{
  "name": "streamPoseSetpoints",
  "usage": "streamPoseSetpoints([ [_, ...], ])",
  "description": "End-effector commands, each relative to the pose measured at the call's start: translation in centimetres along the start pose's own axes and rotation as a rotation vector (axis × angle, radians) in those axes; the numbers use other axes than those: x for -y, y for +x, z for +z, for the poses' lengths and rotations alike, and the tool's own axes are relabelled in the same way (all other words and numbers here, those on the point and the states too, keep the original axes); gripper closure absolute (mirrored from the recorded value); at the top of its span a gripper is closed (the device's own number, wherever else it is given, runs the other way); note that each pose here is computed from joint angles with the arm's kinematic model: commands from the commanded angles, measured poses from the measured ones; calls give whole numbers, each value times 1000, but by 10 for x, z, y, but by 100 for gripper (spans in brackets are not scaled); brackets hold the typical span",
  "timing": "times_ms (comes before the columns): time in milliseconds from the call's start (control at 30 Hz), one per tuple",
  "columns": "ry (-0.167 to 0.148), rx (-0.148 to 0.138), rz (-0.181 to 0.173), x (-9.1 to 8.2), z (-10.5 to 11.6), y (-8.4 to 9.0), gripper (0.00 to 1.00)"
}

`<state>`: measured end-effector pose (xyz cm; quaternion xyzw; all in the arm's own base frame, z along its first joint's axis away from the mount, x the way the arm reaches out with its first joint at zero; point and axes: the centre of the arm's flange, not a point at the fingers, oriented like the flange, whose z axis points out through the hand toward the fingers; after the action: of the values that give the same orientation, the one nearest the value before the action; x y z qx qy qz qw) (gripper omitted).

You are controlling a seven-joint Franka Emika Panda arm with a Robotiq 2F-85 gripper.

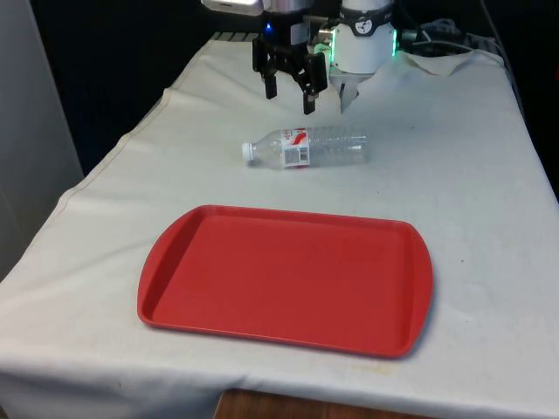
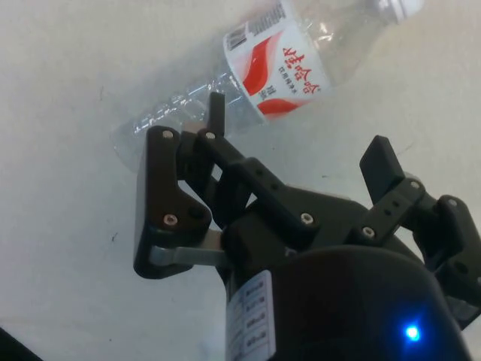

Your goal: Place the bottle upright on the tray.

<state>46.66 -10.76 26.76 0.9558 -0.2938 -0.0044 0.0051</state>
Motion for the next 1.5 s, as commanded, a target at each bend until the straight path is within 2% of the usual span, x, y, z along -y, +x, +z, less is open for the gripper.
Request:
streamPoseSetpoints([
  [0,12,-4,11,-1,2,2,0],
  [67,3,-2,16,-3,4,2,0],
  [100,13,-5,26,-3,5,4,0],
  [300,15,-4,58,-6,14,7,0],
  [333,8,1,50,-6,14,7,0],
  [433,15,1,80,-6,17,8,0],
  [567,14,8,103,-7,21,8,0],
  [600,6,11,91,-7,20,8,0],
  [633,14,10,108,-7,22,8,0],
  [833,15,23,147,-8,27,8,0],
  [867,6,26,138,-9,27,7,0],
  [967,17,32,170,-8,30,7,0],
  [1133,22,43,198,-9,33,6,0],
  [1167,15,42,189,-10,33,7,0],
  [1300,27,53,226,-10,37,6,0],
  [1467,32,61,248,-13,39,7,0],
])
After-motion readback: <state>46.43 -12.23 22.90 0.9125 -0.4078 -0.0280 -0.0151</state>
